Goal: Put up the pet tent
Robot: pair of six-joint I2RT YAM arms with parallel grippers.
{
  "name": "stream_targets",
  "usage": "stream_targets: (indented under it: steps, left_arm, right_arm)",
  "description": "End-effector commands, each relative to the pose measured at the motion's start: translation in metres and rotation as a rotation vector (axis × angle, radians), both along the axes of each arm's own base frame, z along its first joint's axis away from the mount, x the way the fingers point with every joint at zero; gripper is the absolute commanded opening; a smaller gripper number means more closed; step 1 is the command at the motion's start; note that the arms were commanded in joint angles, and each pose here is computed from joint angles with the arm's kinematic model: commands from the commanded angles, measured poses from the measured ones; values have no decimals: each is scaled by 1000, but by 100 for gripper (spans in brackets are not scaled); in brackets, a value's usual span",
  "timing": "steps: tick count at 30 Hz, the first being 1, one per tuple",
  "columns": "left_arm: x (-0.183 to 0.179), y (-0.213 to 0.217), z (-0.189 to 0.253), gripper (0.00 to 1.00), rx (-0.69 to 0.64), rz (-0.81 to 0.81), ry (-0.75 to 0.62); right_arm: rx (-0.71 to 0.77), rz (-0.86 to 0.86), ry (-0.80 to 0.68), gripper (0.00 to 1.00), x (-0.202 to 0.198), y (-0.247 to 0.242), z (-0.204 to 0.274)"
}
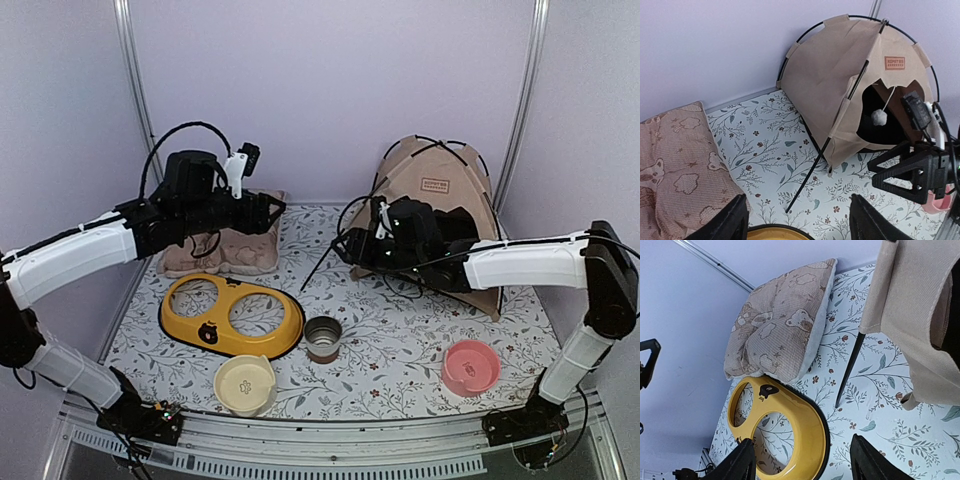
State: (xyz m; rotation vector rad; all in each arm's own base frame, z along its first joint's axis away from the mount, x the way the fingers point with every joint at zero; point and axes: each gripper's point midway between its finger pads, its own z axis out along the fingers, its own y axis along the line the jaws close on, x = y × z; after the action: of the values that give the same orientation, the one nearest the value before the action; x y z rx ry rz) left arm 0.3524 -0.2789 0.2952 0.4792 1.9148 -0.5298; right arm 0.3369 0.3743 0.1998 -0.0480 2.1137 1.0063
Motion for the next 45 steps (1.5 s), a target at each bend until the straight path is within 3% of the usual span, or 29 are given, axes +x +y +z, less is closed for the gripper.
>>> stream_targets:
  steps: [1,14,25,34,45]
  left_arm:
    - [2,13,11,69,-24,27,-35]
    - [-7,30,16,69,-27,41,-47]
    - [-15,38,24,69,-22,43,-54]
    - [-18,36,33,69,-28,21,-52]
    - [-19,35,34,69,-30,15,-36]
  right_arm:
    - [47,-28,3,66,12,26,-10]
    - [3,-83,38,66,41,47,-76]
    - [31,-143,-13,66,69,64,-77]
    - [8,-191,-10,57,83,69,-112]
    - [-7,-236,-54,43,103,71,-120]
